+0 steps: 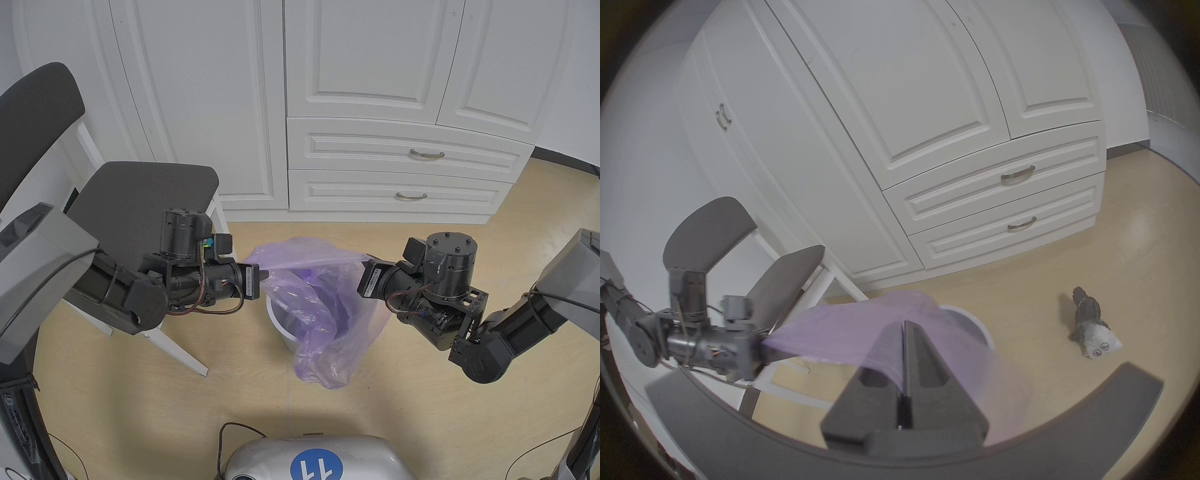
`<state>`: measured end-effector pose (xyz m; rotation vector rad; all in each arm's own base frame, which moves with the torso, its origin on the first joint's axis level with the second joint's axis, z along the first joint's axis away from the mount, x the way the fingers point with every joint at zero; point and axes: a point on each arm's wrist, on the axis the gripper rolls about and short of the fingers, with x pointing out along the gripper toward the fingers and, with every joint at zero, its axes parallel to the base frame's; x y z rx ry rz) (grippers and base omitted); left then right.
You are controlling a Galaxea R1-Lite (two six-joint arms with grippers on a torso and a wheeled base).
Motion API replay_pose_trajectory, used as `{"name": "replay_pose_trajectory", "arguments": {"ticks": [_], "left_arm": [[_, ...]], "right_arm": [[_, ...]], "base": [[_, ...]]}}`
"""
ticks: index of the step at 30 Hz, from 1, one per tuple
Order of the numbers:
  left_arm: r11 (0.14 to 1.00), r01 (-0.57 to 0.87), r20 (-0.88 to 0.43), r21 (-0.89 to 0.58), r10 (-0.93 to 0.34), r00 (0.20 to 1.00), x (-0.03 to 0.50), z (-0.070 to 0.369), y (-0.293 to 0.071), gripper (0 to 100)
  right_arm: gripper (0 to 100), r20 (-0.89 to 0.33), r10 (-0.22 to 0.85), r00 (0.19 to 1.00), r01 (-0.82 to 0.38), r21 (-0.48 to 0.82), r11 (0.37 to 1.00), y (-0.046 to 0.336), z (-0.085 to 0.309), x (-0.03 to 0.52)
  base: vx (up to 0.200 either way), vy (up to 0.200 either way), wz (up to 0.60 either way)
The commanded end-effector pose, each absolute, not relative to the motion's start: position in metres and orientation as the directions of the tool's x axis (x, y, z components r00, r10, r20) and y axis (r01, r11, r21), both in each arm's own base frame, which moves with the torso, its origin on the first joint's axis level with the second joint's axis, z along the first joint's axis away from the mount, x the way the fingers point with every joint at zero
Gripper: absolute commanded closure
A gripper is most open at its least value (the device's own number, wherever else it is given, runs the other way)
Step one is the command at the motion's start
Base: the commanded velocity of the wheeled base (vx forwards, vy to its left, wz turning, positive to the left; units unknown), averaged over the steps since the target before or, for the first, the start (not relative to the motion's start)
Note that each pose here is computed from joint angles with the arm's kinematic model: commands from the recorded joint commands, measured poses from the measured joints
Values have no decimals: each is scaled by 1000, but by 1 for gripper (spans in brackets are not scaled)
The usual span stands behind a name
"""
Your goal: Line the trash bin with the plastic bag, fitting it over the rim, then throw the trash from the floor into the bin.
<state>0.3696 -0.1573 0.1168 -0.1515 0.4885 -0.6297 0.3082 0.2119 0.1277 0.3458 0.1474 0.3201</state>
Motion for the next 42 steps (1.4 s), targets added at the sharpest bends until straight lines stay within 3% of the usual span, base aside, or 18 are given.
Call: {"name": "replay_pose_trajectory", "arguments": {"ticks": [1, 9, 15, 21, 22, 28, 31, 38, 42], "left_arm": [[777, 574, -392, -258, -627, 673, 359, 119, -134, 100], [682, 673, -347, -287, -729, 590, 367, 77, -136, 100], [653, 710, -253, -263, -757, 603, 372, 54, -151, 100], [599, 719, -200, -354, -799, 567, 365, 45, -180, 100], [597, 720, -202, -354, -801, 564, 365, 43, -181, 100], [620, 696, -203, -363, -781, 591, 369, 38, -190, 100], [647, 646, -164, -405, -746, 645, 373, 39, -205, 100], [630, 628, -121, -456, -743, 658, 373, 42, -215, 100], [637, 618, -134, -460, -738, 661, 377, 39, -216, 100]], "right_arm": [[100, -86, 278, 957, -231, 355, 906, 204, 104, 338], [100, 13, 258, 966, -242, 390, 888, 205, 91, 361], [100, 18, 250, 968, -237, 391, 889, 201, 95, 362], [100, 19, 246, 969, -234, 387, 892, 196, 103, 358], [0, 21, 246, 969, -235, 386, 892, 195, 104, 356], [0, 39, 288, 957, -280, 391, 877, 190, 119, 344], [0, 9, 318, 948, -298, 379, 876, 187, 118, 338], [0, -166, 307, 937, -237, 342, 909, 181, 117, 333], [0, -181, 303, 936, -226, 350, 909, 183, 110, 340]], "base": [[0, 0, 0], [0, 0, 0], [0, 0, 0], [0, 0, 0], [0, 0, 0], [0, 0, 0], [0, 0, 0], [0, 0, 0], [0, 0, 0]]}}
